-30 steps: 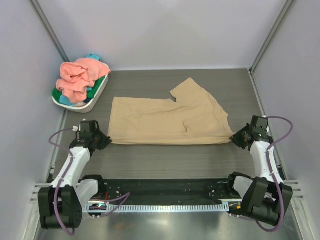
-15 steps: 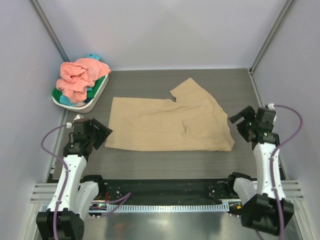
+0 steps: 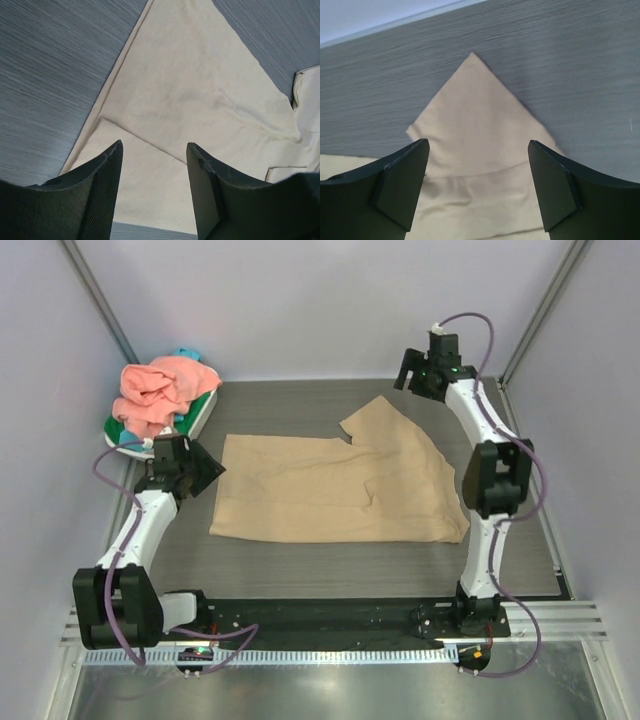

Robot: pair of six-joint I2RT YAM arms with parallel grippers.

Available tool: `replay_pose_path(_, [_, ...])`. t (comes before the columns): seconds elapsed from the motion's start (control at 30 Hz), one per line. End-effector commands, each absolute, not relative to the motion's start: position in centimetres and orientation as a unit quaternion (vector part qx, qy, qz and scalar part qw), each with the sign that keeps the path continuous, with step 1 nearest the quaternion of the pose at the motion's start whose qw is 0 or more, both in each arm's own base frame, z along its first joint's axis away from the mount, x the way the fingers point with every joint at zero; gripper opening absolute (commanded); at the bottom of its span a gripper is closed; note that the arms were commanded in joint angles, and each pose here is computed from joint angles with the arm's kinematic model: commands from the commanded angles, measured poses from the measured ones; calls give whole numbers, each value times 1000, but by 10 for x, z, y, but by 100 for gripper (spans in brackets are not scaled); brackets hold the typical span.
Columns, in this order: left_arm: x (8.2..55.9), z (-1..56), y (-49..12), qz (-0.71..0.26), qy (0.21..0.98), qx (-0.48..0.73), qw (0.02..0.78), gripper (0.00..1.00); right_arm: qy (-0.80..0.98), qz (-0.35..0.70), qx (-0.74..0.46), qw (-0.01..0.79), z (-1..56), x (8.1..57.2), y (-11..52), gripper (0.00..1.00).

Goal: Fold and stack the t-shirts

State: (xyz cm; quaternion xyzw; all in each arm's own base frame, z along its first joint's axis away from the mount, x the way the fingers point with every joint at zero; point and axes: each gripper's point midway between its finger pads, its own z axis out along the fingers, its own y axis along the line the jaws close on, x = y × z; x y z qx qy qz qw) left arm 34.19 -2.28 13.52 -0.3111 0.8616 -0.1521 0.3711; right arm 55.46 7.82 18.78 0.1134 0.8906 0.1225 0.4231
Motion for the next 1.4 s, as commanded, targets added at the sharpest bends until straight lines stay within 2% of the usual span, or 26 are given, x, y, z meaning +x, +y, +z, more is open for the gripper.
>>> replay_pose_path(0.0, [348,139,-30,-172,859,-278,394,55,895,78,47,437,177,602,79,85])
replay_pose_path(0.03, [346,137,-32,-174,860,-275,394,55,895,80,37,437,170,612,84,84])
replay_pose_path(0.07, [344,135,-34,-176,861,-272,393,55,906,71,33,416,132,622,84,85])
replay_pose_path(0.1, [340,133,-36,-176,861,-271,392,54,894,76,27,440,147,637,91,85])
replay_pose_path(0.13, [338,133,-39,-178,862,-268,392,55,893,77,21,442,141,644,94,85])
replay_pose_path(0.17, [337,133,-41,-181,862,-265,392,54,900,71,14,429,110,651,97,85])
replay_pose_path(0.2, [335,132,-42,-182,863,-265,391,54,891,71,10,449,122,661,101,85])
replay_pose_path(0.27, [331,133,-49,-187,865,-254,390,54,889,71,6,453,105,672,104,85])
replay_pose_path(0.37, [327,132,-55,-189,867,-246,390,54,882,74,-1,465,96,679,112,85])
replay_pose_path(0.57, [321,128,-53,-181,868,-252,387,54,893,90,-15,441,57,675,140,82])
replay_pose_path(0.67, [319,133,-50,-174,867,-253,393,54,900,99,-9,425,39,671,141,76])
replay_pose_path(0.77, [319,139,-46,-165,865,-255,399,54,906,107,-15,408,22,666,146,69])
replay_pose_path(0.87, [324,142,-41,-152,865,-259,403,55,912,108,-18,395,11,661,145,57])
replay_pose_path(0.9, [330,144,-39,-147,865,-260,404,56,913,107,-20,394,10,660,146,46])
replay_pose_path(0.97, [339,145,-32,-125,864,-266,408,57,915,100,-23,391,7,658,143,36])
replay_pose_path(1.07, [365,139,-26,-102,871,-272,397,57,912,92,-27,398,17,660,140,14])
replay_pose_path(1.1, [371,137,-25,-97,874,-269,393,56,911,93,-30,401,22,660,141,1])
replay_pose_path(1.2, [409,137,-21,-81,874,-264,400,53,901,112,-36,418,52,661,147,1])
replay_pose_path(1.33, [454,117,-17,-67,888,-249,379,38,885,144,-30,442,105,654,156,1])
replay_pose_path(1.37, [472,109,-19,-68,892,-246,373,38,888,147,-27,435,102,649,156,1])
